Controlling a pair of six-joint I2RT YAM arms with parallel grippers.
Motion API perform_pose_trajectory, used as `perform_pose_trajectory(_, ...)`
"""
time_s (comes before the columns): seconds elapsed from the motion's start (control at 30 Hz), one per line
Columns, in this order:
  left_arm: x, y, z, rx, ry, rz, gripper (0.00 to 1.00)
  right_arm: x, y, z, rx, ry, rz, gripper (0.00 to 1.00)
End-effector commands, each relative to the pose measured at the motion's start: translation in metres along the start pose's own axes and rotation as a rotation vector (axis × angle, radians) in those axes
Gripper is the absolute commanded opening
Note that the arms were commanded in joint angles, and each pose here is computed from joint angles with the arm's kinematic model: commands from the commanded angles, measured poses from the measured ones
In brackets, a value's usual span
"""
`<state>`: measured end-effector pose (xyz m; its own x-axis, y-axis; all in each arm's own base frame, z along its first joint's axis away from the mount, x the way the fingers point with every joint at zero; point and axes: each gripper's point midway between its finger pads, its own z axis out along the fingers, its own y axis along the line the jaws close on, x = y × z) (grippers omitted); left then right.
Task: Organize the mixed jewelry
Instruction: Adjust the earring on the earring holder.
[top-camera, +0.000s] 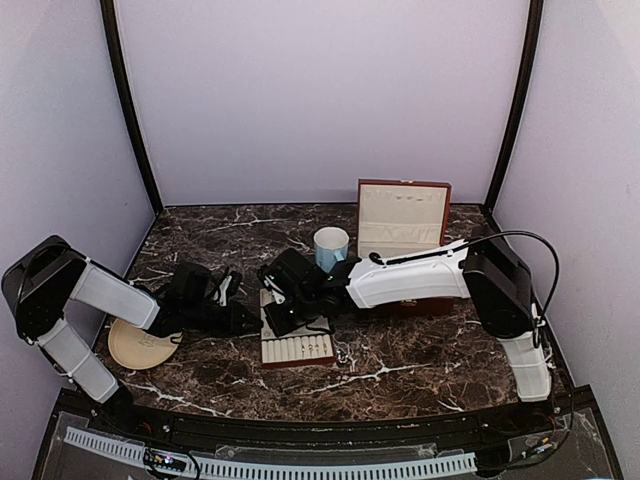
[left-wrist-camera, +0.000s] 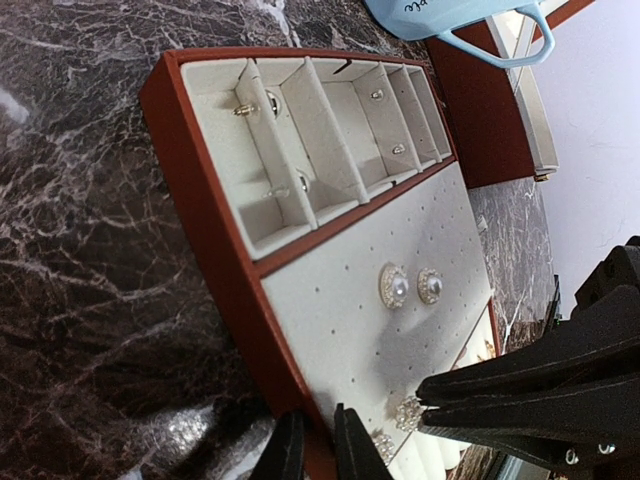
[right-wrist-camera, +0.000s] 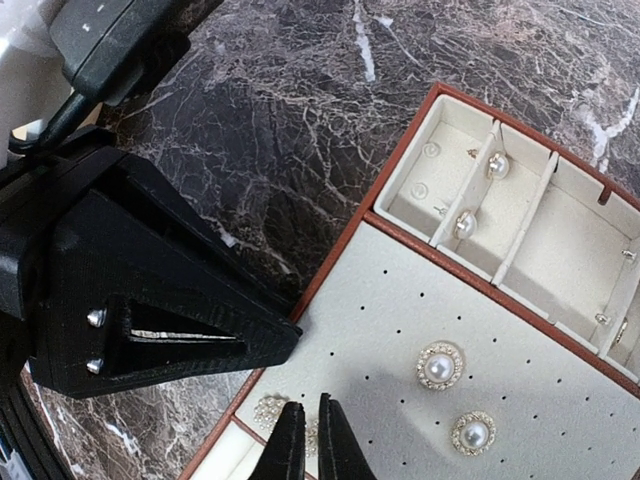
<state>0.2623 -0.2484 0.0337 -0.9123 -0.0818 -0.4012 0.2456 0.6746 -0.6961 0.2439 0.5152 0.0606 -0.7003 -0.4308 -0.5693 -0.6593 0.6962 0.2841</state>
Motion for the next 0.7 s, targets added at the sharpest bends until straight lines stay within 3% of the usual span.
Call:
perform_pose_trajectory(0.0, 0.002, -0.002, -0.002, 0.016, 0.000, 0.003, 0.14, -0.005, 0.000, 0.003, -0.008, -0.011, 0.004, 0.07)
perform_pose_trajectory(0.67, 0.002, -0.002, -0.002, 0.015, 0.000, 0.002, 0.13, 0.022, -0.012, 0.012, 0.006, 0.042, 0.026, 0.06)
